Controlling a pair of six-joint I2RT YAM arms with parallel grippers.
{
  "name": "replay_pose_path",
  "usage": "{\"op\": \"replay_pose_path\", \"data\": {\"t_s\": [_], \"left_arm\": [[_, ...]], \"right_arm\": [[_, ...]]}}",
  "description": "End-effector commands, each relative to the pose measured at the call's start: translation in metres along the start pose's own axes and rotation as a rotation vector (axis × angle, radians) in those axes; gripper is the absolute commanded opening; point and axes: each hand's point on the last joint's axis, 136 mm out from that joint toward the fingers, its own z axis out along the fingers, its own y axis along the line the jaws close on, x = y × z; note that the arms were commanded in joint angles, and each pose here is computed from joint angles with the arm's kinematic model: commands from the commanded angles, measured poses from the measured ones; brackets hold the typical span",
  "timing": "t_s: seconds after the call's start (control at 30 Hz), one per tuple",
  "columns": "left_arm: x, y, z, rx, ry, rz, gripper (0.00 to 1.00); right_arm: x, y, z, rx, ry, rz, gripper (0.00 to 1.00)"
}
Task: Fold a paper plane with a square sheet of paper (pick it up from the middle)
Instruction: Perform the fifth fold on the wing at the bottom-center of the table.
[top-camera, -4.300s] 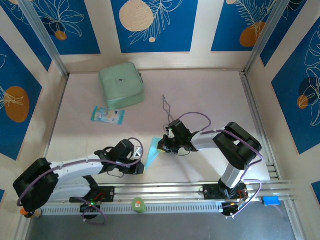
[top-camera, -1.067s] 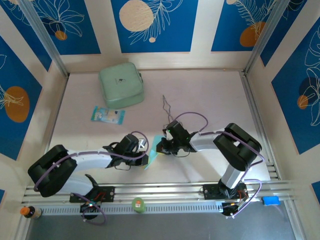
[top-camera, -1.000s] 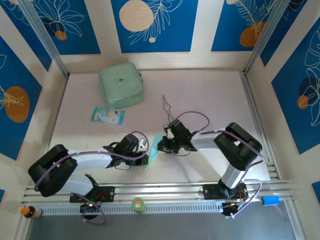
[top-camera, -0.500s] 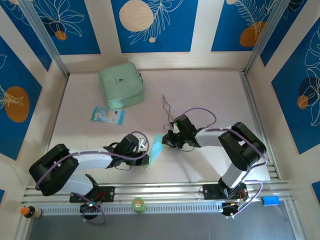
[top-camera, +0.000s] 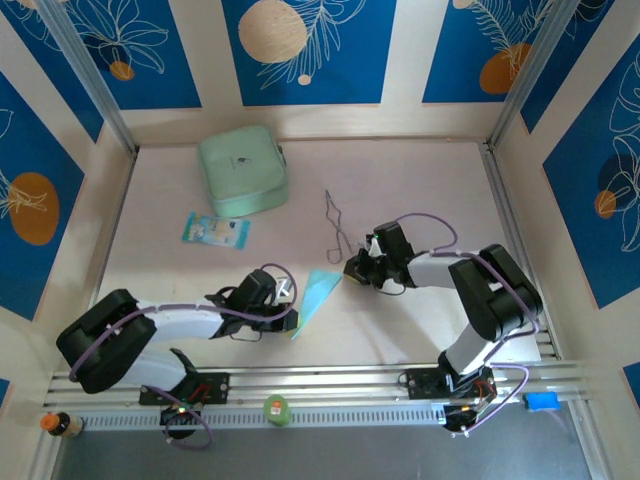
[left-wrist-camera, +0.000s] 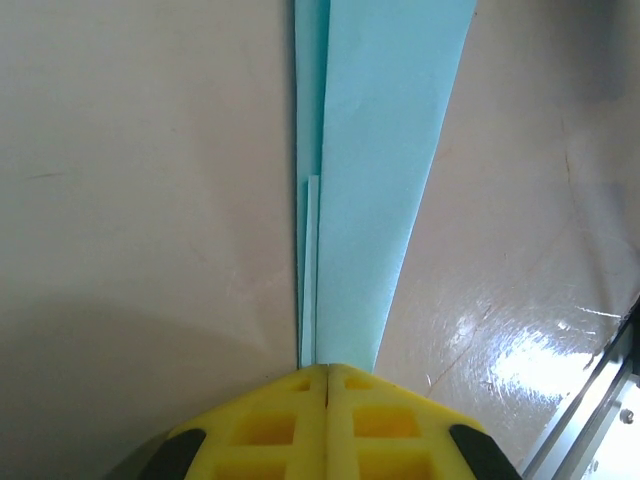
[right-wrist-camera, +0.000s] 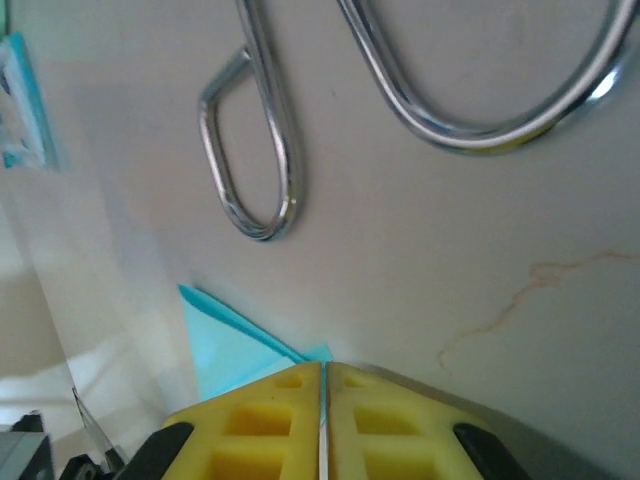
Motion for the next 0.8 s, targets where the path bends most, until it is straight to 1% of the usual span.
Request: {"op": "replay_pose_path", "data": {"t_s": [0.0,0.13,0.23,0.33,0.47,0.6,0.67,0.77], "left_arm": [[0.025,0.027,-0.002,-0.094,0.064,-0.064,0.00],[0.018,0.018,-0.003,-0.072,0.020,-0.090,0.00],[0.015,0.000,-0.002,-0.019,-0.002,-0.084,0.00],[0.014,-0.013,-0.003,-0.010,-0.013,-0.062,0.01],[0.011,-0.029,-0.011,0.001,-0.022,-0.012,0.15],[-0.001,-0.027,-0.030,-0.047,-0.086,0.033,0.26],[-0.005,-0.023,-0.035,-0.068,-0.090,0.052,0.30],[-0.010,-0.021,-0.037,-0.052,-0.064,0.058,0.34]], "right_arm": [[-0.001,0.024,-0.018,-0.039,-0.023,-0.056,0.11],[0.020,0.028,-0.021,-0.044,-0.003,-0.065,0.15],[0.042,0.027,-0.017,-0.034,0.039,-0.068,0.17],[0.062,0.024,-0.014,-0.001,0.058,-0.072,0.24],[0.080,0.017,-0.014,0.030,0.071,-0.066,0.25],[0.088,0.012,-0.018,0.051,0.067,-0.053,0.28],[0.091,0.013,-0.019,0.054,0.069,-0.057,0.29],[0.094,0.013,-0.021,0.067,0.083,-0.059,0.29]]}}
